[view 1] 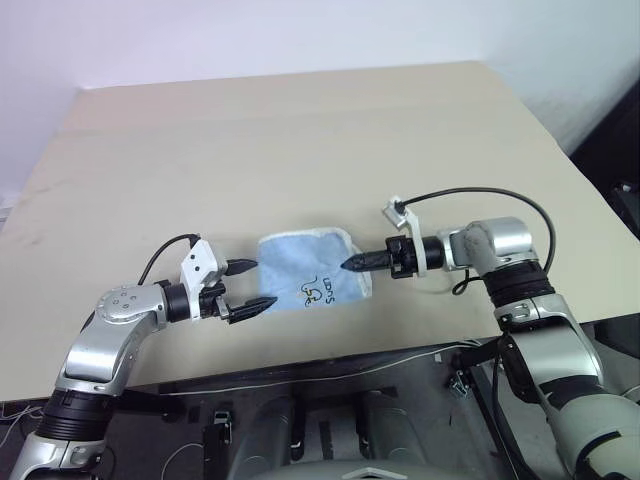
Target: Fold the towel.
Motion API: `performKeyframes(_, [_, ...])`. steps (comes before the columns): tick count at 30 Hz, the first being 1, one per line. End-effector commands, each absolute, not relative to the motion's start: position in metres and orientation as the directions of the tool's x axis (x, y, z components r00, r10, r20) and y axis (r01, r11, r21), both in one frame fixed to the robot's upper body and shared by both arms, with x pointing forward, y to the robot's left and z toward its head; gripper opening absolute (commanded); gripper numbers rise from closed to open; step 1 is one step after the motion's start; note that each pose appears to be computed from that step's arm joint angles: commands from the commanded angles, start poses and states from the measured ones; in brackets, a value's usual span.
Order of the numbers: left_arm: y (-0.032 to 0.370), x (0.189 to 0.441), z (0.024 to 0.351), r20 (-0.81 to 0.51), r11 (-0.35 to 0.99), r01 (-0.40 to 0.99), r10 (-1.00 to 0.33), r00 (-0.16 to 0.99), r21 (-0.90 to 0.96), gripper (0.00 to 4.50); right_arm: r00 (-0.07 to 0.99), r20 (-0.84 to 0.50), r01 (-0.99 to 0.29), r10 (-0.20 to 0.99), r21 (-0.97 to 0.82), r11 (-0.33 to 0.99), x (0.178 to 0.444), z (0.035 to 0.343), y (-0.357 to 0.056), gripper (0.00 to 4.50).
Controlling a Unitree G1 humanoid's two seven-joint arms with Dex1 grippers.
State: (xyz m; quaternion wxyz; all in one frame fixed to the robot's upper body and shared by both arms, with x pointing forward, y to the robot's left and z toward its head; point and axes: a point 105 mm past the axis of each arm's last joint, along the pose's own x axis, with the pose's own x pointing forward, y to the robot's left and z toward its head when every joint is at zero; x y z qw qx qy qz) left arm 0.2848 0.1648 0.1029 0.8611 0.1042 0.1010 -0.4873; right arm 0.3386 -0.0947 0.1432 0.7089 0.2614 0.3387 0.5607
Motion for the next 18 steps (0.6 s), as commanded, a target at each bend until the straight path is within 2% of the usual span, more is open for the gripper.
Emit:
performKeyframes(1, [0.167,0.285,0.109,-0.273,0.496,0.861,-0.818,0.506,0.111,4.50,0.281,-0.030,-0.662,0.959,0.718,0.216,0.355,0.187,-0.108,0.02])
performKeyframes(5, [0.165,0.284,0.103,-0.299,0.478,0.872,-0.821,0.486,0.104,4.50,0.525,0.083,-0.613,0.847,0.728,0.308,0.382,0.203,-0.140,0.02])
performKeyframes(9, [0.165,0.288,0.105,-0.291,0.476,0.874,-0.826,0.483,0.101,4.50,0.744,0.173,-0.531,0.646,0.740,0.413,0.406,0.221,-0.185,0.02])
performKeyframes(13, [0.162,0.292,0.106,-0.288,0.462,0.881,-0.834,0.471,0.102,4.50,0.876,0.223,-0.425,0.427,0.776,0.466,0.419,0.230,-0.232,0.02])
performKeyframes(18, [0.156,0.297,0.109,-0.274,0.451,0.887,-0.844,0.461,0.103,4.50,0.949,0.267,-0.316,0.171,0.824,0.470,0.428,0.239,-0.284,0.02])
